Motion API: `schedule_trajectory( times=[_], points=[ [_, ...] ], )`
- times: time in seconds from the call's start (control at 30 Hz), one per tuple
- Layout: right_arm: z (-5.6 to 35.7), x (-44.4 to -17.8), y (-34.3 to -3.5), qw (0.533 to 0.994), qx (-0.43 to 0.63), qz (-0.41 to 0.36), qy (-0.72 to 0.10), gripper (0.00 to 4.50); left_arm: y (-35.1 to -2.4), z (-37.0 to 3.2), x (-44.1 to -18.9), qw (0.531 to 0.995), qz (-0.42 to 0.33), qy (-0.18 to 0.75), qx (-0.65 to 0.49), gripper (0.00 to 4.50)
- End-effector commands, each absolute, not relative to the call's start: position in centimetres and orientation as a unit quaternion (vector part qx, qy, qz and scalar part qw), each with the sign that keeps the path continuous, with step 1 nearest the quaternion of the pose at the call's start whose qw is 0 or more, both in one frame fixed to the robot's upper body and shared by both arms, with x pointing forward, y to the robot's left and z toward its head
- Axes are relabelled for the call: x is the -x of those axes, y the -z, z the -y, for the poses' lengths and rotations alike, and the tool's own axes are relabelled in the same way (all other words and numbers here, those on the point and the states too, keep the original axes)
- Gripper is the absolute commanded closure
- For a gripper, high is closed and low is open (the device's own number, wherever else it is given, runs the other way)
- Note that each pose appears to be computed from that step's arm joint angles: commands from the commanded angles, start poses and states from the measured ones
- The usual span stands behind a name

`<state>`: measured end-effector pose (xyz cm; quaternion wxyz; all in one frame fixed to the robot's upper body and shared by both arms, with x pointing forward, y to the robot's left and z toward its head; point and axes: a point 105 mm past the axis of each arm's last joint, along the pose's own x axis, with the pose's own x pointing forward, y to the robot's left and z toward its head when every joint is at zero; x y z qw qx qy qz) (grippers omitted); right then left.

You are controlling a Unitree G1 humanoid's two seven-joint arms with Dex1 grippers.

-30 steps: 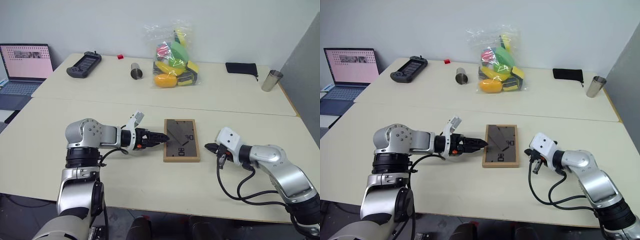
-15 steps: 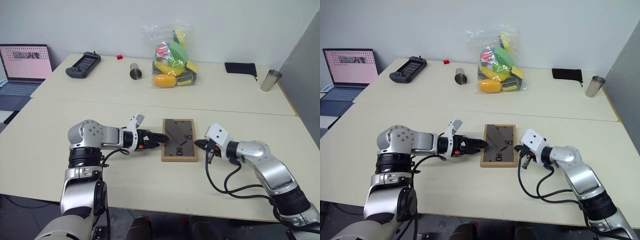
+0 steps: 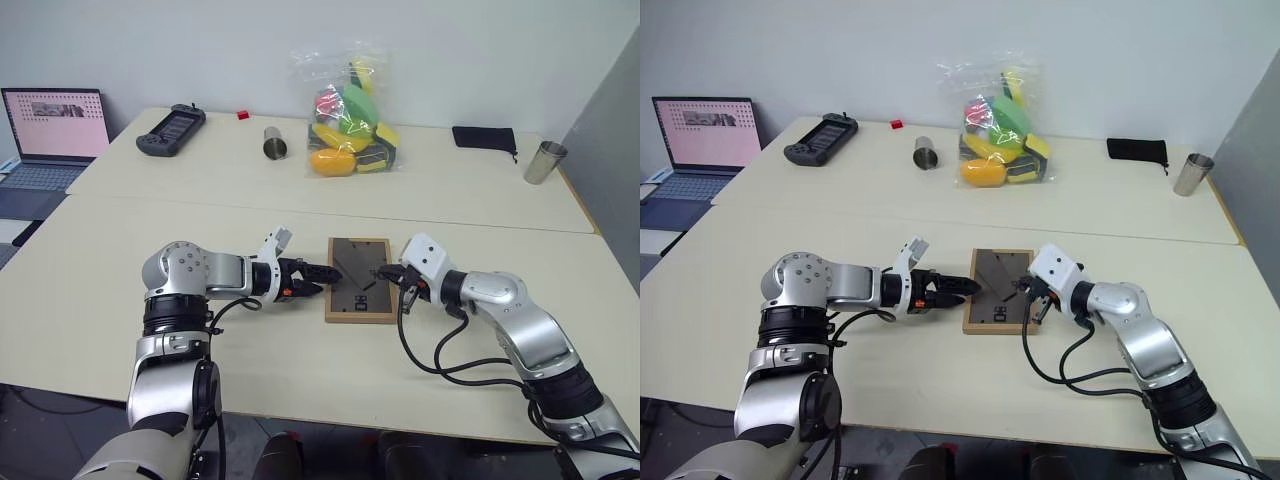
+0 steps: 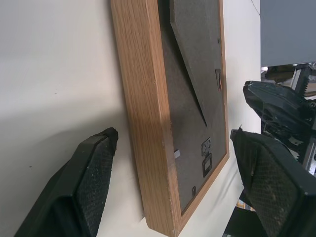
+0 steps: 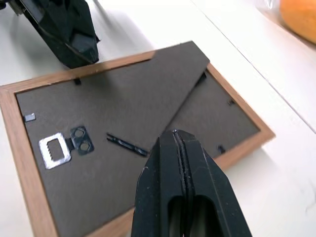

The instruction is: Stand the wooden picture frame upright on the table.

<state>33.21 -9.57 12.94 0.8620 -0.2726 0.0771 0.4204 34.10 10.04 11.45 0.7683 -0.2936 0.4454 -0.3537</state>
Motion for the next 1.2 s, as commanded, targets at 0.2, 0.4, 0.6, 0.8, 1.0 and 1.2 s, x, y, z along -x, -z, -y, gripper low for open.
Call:
schedule_trajectory(
  times=[0.2, 0.4, 0.6, 0.8, 1.0, 1.2],
  points=[
    [15.3, -33.4, -12.3, 0.868, 0.312, -0.102, -0.372, 4.5, -10.9, -11.3, -34.0, 0.77, -0.458, 0.331, 0.297, 0.58],
    [12.7, -32.8, -10.4, 0.871, 0.269, -0.104, -0.398, 4.5, -11.1, -11.1, -34.0, 0.77, -0.455, 0.335, 0.296, 0.58],
    [8.7, -33.1, -11.0, 0.876, 0.232, -0.076, -0.415, 4.5, -11.1, -11.1, -34.1, 0.77, -0.457, 0.333, 0.295, 0.58],
    [5.7, -33.4, -12.4, 0.874, 0.214, -0.049, -0.433, 4.5, -11.5, -10.9, -34.3, 0.771, -0.453, 0.336, 0.297, 0.58],
    [5.5, -33.5, -12.8, 0.873, 0.216, -0.047, -0.434, 4.5, -11.6, -10.9, -34.3, 0.771, -0.451, 0.337, 0.297, 0.58],
    [6.4, -33.4, -12.3, 0.874, 0.222, -0.056, -0.429, 4.5, -11.7, -10.9, -34.1, 0.767, -0.451, 0.346, 0.298, 0.58]
  ],
)
